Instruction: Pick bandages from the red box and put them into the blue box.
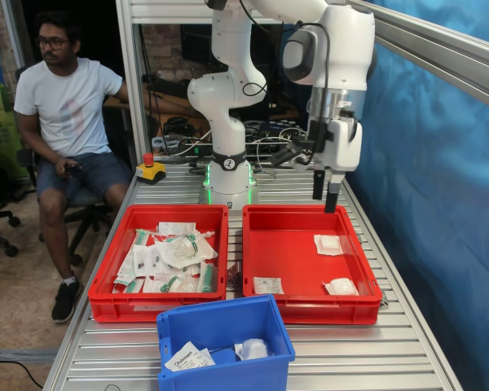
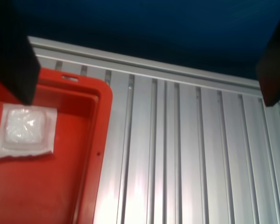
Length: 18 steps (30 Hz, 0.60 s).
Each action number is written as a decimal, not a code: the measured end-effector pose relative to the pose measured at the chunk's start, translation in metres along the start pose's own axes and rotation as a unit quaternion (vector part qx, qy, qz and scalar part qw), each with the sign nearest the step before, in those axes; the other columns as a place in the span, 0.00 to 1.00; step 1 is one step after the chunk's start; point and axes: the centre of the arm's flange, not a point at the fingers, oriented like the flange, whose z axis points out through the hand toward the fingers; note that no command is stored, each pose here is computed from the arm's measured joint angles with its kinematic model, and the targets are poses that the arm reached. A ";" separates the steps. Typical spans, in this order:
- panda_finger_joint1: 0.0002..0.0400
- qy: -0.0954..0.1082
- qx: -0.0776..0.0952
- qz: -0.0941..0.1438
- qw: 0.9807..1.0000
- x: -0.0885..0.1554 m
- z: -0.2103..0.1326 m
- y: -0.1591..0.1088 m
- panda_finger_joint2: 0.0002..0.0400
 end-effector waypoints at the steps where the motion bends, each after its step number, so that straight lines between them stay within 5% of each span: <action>1: 1.00 0.000 0.000 0.000 1.000 0.000 0.000 0.000 1.00; 10: 1.00 -0.002 -0.009 -0.028 1.000 -0.004 -0.004 0.030 1.00; 18: 1.00 0.017 -0.016 -0.013 1.000 0.022 0.009 0.020 1.00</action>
